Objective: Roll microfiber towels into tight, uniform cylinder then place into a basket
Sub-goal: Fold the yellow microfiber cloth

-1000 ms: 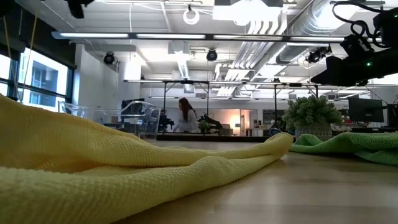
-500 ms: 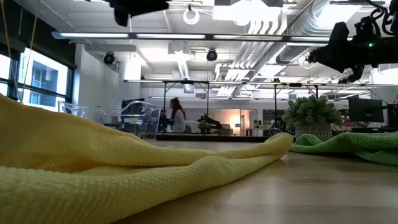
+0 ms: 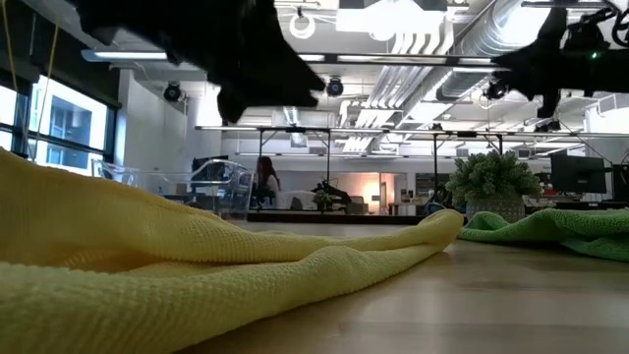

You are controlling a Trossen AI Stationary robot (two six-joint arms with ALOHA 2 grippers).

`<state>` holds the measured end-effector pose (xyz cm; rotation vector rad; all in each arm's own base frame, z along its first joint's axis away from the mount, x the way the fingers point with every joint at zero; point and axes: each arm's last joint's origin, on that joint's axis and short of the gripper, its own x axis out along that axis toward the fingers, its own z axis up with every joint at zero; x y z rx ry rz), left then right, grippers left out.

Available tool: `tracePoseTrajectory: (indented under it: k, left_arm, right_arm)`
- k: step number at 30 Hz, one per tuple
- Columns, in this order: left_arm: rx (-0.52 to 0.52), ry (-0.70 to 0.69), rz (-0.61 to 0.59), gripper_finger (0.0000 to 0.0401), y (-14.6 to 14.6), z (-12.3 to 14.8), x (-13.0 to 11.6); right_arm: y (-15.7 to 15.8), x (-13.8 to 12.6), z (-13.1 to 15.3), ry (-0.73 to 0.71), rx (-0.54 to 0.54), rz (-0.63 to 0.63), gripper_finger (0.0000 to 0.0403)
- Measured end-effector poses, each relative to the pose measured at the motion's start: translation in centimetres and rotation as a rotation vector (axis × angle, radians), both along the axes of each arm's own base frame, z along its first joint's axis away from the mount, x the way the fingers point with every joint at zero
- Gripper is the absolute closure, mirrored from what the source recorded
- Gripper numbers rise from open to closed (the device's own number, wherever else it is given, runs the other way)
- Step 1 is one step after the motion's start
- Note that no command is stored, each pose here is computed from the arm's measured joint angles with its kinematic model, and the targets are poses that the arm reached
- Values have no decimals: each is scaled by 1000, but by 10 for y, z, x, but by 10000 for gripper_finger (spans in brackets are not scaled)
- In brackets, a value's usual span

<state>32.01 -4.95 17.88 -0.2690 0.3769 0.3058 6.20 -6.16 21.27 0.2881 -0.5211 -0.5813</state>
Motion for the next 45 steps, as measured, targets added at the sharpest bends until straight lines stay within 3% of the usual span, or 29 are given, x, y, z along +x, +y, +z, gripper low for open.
tracePoseTrajectory:
  k: [7, 18, 24, 31, 38, 45]
  left_arm:
    - [-46, 131, -29, 277, -4, -45, 14]
    - [-29, 272, -56, 277, -3, -91, 27]
    - [58, 323, -35, 277, 22, -90, 37]
    - [133, 382, 47, 277, 77, -85, 44]
    - [13, 355, 116, 277, 122, -83, 39]
    - [-22, 211, 103, 277, 128, -46, 39]
  right_arm:
    - [7, -2, 12, -73, -121, 48, 277]
    - [11, 2, 12, -68, -130, 109, 277]
    - [13, 3, 12, -68, -135, 148, 277]
    - [16, 5, 12, -70, -135, 187, 277]
    - [18, 7, 12, -77, -128, 227, 277]
    - [22, 5, 17, -103, -194, 227, 277]
